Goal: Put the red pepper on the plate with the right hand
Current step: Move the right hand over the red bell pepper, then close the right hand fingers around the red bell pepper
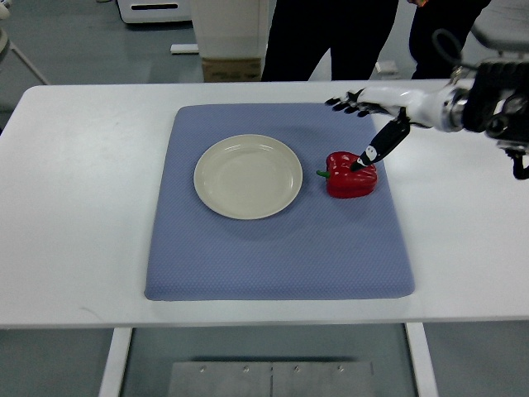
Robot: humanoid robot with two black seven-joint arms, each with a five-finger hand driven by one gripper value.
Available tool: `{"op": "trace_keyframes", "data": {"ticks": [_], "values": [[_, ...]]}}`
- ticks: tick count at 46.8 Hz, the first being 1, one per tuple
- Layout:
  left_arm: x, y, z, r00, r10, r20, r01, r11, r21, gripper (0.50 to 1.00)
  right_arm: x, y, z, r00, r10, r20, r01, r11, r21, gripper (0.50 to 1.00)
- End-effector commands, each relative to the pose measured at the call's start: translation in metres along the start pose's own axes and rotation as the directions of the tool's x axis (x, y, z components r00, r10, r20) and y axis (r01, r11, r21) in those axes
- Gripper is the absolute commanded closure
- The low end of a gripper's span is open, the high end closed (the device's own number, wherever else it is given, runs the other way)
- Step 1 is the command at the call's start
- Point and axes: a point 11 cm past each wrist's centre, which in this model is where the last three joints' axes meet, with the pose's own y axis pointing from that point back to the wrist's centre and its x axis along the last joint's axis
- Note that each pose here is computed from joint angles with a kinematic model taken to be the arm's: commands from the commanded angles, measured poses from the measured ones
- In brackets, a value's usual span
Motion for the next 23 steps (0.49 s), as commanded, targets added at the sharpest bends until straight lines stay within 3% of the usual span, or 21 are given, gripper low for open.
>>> {"op": "trace_keyframes", "data": {"ticks": [1,14,23], "values": [[0.000,0.000,0.000,1.000,0.000,0.000,0.000,1.000,0.000,0.500,-0.007,-0.009,-0.007,0.999,-0.017,-0.047,0.015,0.999,-0.040,0.500],[0.000,0.000,0.000,1.000,0.000,0.000,0.000,1.000,0.000,0.500,-0.047,-0.043,-0.024,0.979,-0.095,-0.182,0.076,0.991,-0.111,0.500],[0.000,0.000,0.000,1.000,0.000,0.000,0.000,1.000,0.000,0.500,-0.048,-0.045,-0.017,0.975,-0.098,-0.197,0.070,0.987,-0.144,0.500]]}}
